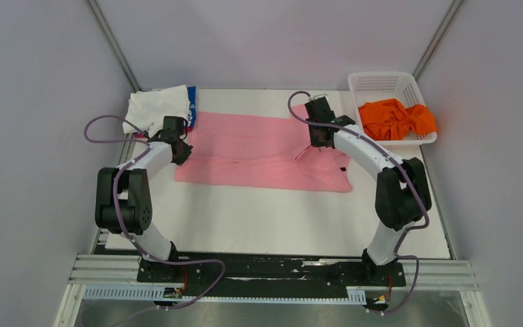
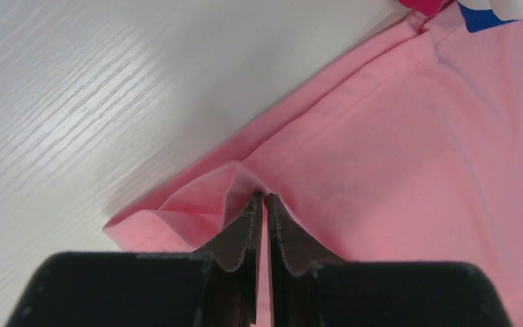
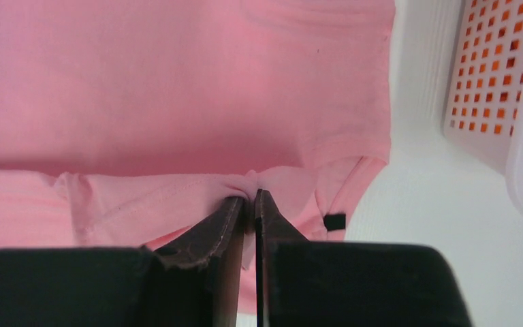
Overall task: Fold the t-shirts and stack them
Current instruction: Fold the flattened tshirt in 1/3 of the way
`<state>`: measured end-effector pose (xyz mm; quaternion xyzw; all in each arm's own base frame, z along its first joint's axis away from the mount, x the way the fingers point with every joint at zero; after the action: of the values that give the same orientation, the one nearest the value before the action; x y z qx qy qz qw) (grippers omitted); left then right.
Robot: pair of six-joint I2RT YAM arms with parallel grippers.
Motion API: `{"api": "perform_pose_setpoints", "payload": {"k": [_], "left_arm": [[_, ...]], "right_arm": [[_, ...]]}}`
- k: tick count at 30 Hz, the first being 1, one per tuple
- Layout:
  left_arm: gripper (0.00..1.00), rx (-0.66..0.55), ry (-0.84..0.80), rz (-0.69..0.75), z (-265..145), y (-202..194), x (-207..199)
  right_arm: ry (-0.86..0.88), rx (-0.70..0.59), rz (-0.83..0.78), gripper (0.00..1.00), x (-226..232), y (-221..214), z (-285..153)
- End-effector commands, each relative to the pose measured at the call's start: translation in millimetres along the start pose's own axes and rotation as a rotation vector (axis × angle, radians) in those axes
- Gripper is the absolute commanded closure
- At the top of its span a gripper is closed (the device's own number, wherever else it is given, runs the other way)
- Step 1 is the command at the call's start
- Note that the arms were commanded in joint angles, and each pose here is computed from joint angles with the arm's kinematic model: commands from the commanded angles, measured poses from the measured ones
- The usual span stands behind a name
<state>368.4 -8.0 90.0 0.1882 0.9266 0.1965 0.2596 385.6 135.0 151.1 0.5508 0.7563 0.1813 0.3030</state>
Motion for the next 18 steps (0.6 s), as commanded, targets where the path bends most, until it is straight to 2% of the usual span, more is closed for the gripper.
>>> {"api": "perform_pose_setpoints", "payload": {"k": [1,2,3,4,5,8,9,13,18], "left_arm": [[0.73,-0.058,0.001,-0.031,16.0,19.6,-26.1],[0.43,-0.061,-0.003,-0.033,14.5,24.0,-33.3],[0.24,-0.06,0.0,-0.027,16.2,24.9,-34.9],[0.06,-0.066,-0.017,-0.028,12.3,29.9,-43.5],[0.03,-0.067,-0.025,-0.025,8.6,32.7,-47.1],[0.0,-0.074,-0.066,-0.021,-11.5,44.1,-60.4],[0.0,-0.081,-0.089,-0.017,-21.1,48.3,-63.7],[0.0,-0.035,-0.139,0.022,-43.9,45.4,-63.2],[0.0,0.133,-0.255,0.131,-51.1,5.6,-64.2]], "right_arm": [[-0.018,-0.064,0.053,0.88,-9.7,46.6,31.1],[-0.015,-0.059,0.06,0.86,-9.9,51.9,42.4],[-0.02,-0.048,0.072,0.81,-10.4,55.8,56.9],[-0.031,-0.049,0.09,0.56,-14.2,63.8,63.7],[-0.049,-0.042,0.101,0.41,-17.1,69.2,68.5],[-0.084,-0.051,0.13,0.17,-25.4,81.8,60.4],[-0.079,-0.061,0.15,0.03,-26.1,83.0,53.4],[-0.012,-0.069,0.239,0.0,-20.9,67.1,24.7],[0.157,-0.011,0.328,0.0,5.3,19.7,4.2]]}}
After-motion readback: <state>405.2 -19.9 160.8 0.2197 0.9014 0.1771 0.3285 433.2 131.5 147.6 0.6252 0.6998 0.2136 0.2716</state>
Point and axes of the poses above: each gripper's point midway between its finger pads, its own z axis out along the fingers, its own x axis along the line the jaws close on, y = z × x, the point moved 3 cm from there along -z, back along the fingers, and after that the axes turned 10 degrees about -z, right-handed, at the moved point
